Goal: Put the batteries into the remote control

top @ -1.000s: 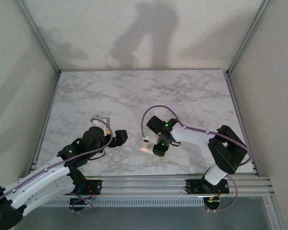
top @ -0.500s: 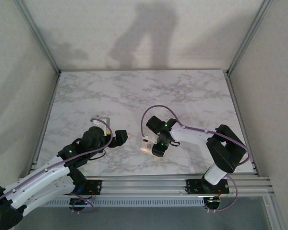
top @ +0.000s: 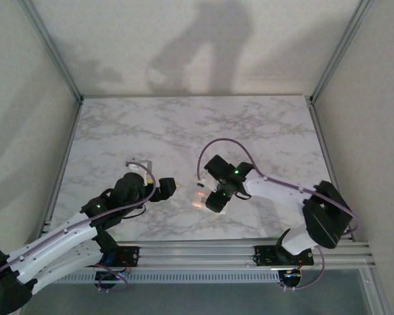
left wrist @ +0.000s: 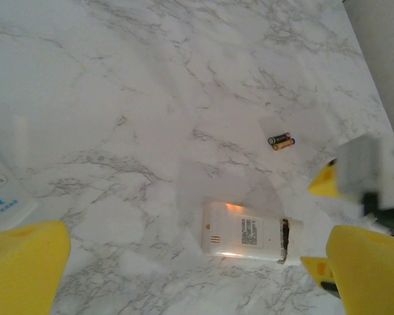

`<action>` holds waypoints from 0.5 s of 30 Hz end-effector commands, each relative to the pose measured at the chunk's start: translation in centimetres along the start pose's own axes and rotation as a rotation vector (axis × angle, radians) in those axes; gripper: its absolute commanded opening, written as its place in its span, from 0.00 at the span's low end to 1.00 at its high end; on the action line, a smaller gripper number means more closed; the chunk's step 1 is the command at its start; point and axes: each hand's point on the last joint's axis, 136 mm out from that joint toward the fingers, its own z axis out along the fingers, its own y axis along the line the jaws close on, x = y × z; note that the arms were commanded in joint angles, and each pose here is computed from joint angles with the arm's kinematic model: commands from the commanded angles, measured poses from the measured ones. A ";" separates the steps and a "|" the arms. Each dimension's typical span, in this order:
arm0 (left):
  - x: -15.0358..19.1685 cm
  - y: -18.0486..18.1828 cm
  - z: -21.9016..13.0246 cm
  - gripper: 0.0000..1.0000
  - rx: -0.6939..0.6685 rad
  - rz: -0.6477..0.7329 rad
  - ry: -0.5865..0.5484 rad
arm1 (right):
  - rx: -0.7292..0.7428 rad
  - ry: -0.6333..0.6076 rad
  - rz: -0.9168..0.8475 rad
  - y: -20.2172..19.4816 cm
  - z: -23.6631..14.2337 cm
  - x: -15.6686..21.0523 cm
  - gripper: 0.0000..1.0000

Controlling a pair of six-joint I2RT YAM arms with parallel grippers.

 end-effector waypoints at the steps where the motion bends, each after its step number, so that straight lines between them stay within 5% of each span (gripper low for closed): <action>1: 0.3 -0.5 1.2 0.95 0.024 -0.051 0.041 | 0.063 -0.117 0.440 -2.4 -2.4 -0.5 0.76; 7: 2.6 -2.0 4.8 0.83 0.074 -0.052 0.204 | -0.063 -0.206 1.083 -1.5 -2.0 4.4 0.66; 15: 6.1 -2.9 8.7 0.77 0.093 0.001 0.403 | -0.255 -0.232 1.191 0.7 0.5 4.7 0.60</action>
